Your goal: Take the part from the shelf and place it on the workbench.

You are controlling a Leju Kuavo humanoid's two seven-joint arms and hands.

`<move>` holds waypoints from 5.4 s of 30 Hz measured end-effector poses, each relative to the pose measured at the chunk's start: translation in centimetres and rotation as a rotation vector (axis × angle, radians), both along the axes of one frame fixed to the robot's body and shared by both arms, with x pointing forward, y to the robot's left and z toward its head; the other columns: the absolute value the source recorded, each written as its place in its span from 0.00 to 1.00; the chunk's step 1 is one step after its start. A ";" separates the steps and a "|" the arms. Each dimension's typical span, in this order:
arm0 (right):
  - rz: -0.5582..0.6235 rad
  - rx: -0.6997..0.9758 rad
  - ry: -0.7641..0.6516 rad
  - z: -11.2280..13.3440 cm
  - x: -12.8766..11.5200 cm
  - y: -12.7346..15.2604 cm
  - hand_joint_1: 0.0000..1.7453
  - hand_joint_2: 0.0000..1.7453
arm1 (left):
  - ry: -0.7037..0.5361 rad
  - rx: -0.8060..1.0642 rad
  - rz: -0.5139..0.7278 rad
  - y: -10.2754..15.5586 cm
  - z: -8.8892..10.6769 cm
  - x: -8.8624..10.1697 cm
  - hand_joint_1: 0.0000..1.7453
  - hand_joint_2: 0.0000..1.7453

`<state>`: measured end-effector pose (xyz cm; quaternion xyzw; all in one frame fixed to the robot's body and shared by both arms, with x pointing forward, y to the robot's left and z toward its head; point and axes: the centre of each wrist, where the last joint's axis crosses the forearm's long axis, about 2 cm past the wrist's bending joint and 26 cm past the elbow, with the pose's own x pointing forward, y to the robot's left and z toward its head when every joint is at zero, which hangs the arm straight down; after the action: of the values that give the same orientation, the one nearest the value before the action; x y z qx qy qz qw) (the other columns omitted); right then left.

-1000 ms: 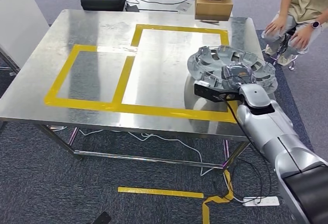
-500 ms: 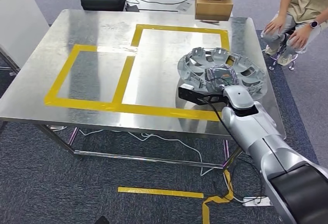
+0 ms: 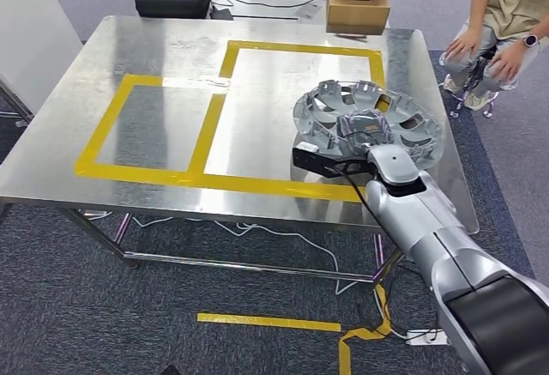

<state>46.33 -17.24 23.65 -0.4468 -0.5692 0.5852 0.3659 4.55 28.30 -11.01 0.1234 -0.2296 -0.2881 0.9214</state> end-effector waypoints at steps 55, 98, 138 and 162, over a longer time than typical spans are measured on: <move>0.008 -0.001 -0.030 -0.2 -0.2 0.6 1.00 1.00 | 0.047 0.010 -0.031 1.0 -0.1 -1.1 0.00 0.00; 0.012 -0.016 -0.005 -2.2 -1.0 1.5 1.00 1.00 | 0.020 -0.008 -0.069 1.0 -0.2 -1.1 0.00 0.00; -0.004 -0.052 0.004 -3.6 -0.7 -2.6 0.00 0.00 | -0.206 -0.119 -0.144 1.1 -0.2 -1.8 0.00 0.00; -0.030 -0.064 0.007 -3.7 -0.4 -4.0 0.00 0.00 | -0.213 -0.200 -0.083 -0.2 -0.2 -1.4 0.00 0.25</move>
<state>45.90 -21.29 20.00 -0.4645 -0.5422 0.5992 0.3622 3.14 28.13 -11.20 0.0512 -0.3586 -0.2867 0.8869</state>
